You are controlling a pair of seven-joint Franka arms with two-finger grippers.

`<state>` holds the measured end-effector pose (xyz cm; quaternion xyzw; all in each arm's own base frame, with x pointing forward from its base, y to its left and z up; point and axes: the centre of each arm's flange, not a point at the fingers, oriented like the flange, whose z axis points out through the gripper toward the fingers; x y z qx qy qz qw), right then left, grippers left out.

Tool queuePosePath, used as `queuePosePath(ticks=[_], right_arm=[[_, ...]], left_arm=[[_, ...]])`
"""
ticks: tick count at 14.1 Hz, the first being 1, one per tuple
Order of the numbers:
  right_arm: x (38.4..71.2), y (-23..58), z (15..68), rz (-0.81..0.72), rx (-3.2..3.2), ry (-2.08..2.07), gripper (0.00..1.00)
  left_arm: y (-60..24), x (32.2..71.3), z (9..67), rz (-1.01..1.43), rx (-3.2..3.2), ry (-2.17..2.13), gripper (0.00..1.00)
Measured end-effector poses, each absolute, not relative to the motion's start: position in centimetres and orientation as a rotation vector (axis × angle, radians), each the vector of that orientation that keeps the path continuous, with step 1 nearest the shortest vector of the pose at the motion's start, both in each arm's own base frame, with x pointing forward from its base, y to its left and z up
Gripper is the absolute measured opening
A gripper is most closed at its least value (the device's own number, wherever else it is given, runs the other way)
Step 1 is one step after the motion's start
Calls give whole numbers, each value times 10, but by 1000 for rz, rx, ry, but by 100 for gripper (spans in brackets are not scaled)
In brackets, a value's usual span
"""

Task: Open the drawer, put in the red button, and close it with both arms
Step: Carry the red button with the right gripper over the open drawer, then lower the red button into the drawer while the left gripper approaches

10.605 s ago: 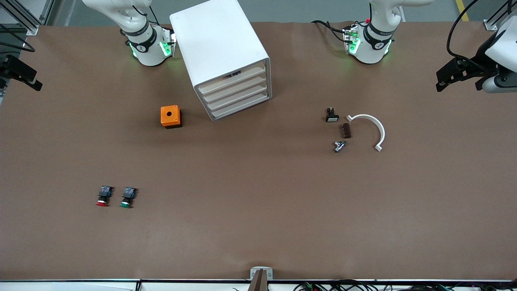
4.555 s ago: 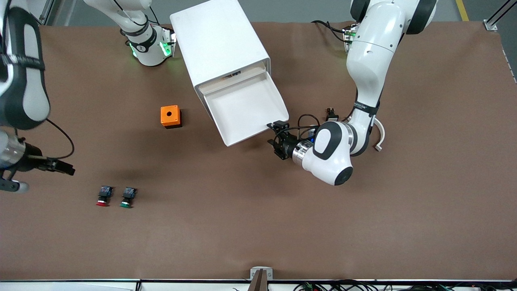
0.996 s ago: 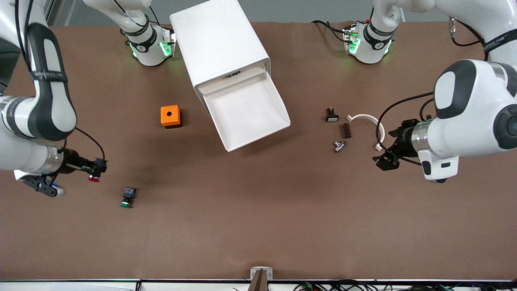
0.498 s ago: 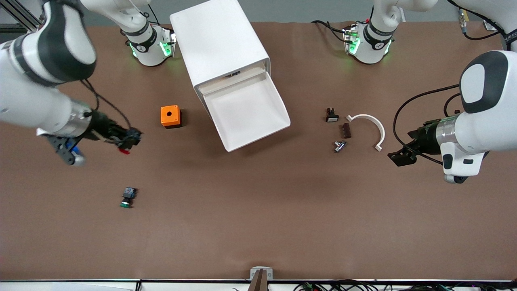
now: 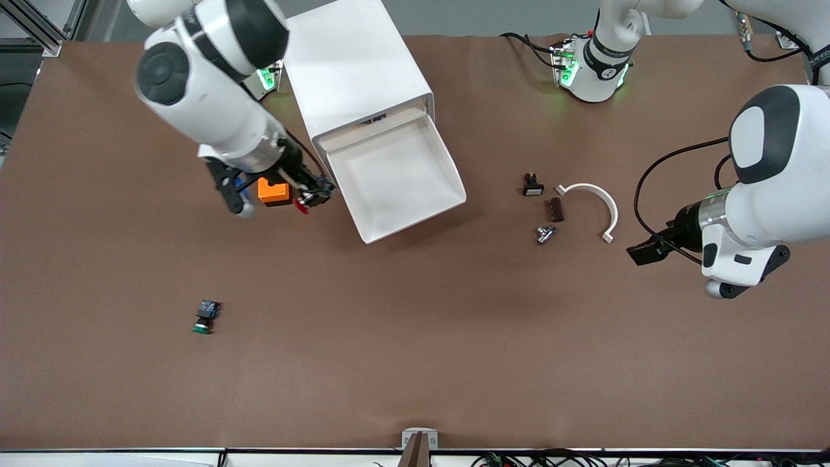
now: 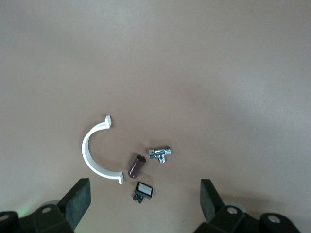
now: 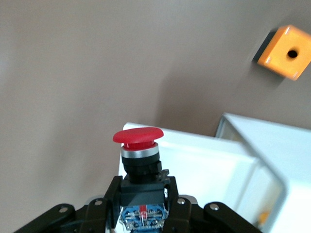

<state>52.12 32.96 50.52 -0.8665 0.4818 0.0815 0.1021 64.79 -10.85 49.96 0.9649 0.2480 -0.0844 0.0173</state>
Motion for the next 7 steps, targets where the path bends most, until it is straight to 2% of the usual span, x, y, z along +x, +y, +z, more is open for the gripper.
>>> queuePosePath(ticks=[4, 7], right_arm=[[476, 396, 471, 166, -2532, 1544, 41], [451, 428, 437, 131, -2526, 1622, 41]], left_arm=[[-145, 650, 478, -171, 3024, 609, 100], [-195, 636, 451, -190, 3056, 501, 100]])
